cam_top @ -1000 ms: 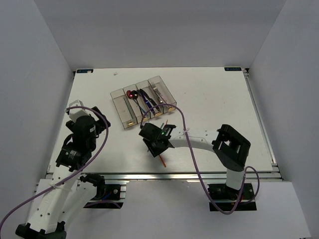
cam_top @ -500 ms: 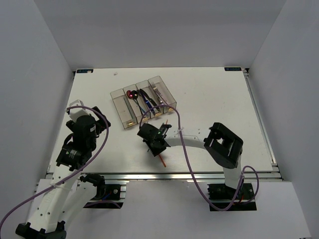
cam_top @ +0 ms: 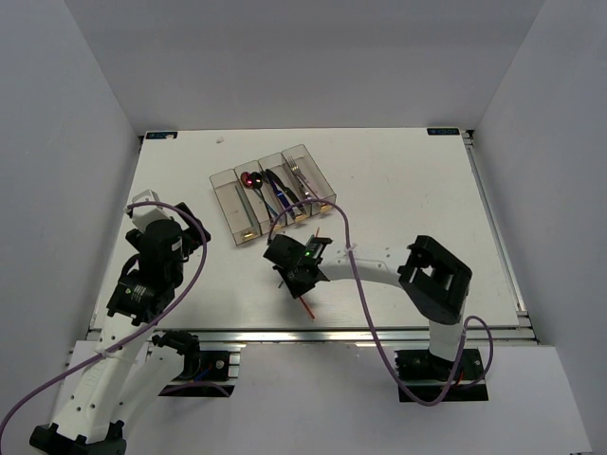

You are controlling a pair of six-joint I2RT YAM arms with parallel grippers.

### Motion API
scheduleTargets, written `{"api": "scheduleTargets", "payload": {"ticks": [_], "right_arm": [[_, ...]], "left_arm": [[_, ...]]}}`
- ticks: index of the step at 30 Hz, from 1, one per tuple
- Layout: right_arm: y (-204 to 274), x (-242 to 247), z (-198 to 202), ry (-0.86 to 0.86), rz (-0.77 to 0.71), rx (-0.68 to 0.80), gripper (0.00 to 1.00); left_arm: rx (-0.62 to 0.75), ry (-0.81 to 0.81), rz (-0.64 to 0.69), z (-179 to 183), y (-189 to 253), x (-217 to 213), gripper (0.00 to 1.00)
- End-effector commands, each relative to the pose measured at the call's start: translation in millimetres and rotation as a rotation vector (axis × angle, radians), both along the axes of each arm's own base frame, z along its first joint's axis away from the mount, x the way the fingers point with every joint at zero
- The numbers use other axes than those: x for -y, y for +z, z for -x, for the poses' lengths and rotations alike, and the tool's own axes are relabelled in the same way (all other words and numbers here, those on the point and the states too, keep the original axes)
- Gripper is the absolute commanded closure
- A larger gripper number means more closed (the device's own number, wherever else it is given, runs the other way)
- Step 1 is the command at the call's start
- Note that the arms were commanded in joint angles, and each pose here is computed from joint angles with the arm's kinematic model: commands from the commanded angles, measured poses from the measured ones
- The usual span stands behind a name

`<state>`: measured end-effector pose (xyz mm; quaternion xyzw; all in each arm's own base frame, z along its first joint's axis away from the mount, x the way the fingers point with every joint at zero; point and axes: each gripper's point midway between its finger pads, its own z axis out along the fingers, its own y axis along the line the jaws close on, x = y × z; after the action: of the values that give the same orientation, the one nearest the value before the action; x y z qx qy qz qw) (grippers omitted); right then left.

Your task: Sort the eating utensils into containers

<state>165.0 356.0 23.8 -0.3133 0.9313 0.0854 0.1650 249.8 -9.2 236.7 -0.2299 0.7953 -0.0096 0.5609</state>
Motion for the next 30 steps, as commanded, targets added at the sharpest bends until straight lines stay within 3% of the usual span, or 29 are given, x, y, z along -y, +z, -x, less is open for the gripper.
{"api": "scheduleTargets", "payload": {"ticks": [1, 6, 8, 13, 14, 15, 20, 25, 26, 27, 29, 30], "right_arm": [[59.9, -20.8, -3.8, -0.025, -0.178, 0.068, 1.00], [127.9, -84.7, -39.7, 0.064, -0.423, 0.188, 1.00], [125.2, -105.4, -64.1, 0.044, -0.457, 0.183, 1.00], [189.1, -161.5, -153.5, -0.028, -0.685, 0.297, 1.00], [169.3, -169.9, -170.1, -0.034, -0.669, 0.286, 1.00], [203.7, -182.0, -185.4, -0.021, -0.735, 0.343, 1.00], [180.6, -194.8, -240.9, -0.023, -0.783, 0.356, 1.00], [148.0, -190.8, -254.3, -0.002, -0.757, 0.355, 1.00], [142.9, -191.0, -254.3, 0.001, -0.749, 0.351, 0.94], [142.0, -190.7, -251.4, 0.010, -0.744, 0.337, 0.78], [150.1, -189.0, -242.8, 0.022, -0.745, 0.328, 0.69], [156.4, -187.7, -240.0, 0.024, -0.750, 0.337, 0.54]], "left_arm": [[0.012, -0.008, 0.003, -0.4, 1.7, 1.0, 0.02], [0.013, -0.004, 0.003, -0.2, 2.1, 0.5, 0.02], [0.014, 0.001, 0.002, 0.2, 2.3, -0.4, 0.02], [0.021, 0.009, 0.004, 1.3, 3.4, -1.8, 0.02], [0.020, 0.009, 0.004, 1.1, 3.6, -1.9, 0.02], [0.019, 0.005, 0.003, 0.7, 3.5, -1.3, 0.02], [0.006, -0.009, 0.000, -1.3, 0.5, 1.6, 0.02], [0.007, -0.024, 0.003, -1.9, 0.3, 4.0, 0.02], [0.010, -0.025, 0.004, -1.7, 1.3, 4.2, 0.02], [0.008, -0.025, 0.004, -1.9, 0.9, 4.2, 0.02], [0.008, -0.025, 0.004, -1.7, 0.6, 4.2, 0.02], [0.013, -0.025, 0.005, -1.2, 1.6, 4.0, 0.02]]}}
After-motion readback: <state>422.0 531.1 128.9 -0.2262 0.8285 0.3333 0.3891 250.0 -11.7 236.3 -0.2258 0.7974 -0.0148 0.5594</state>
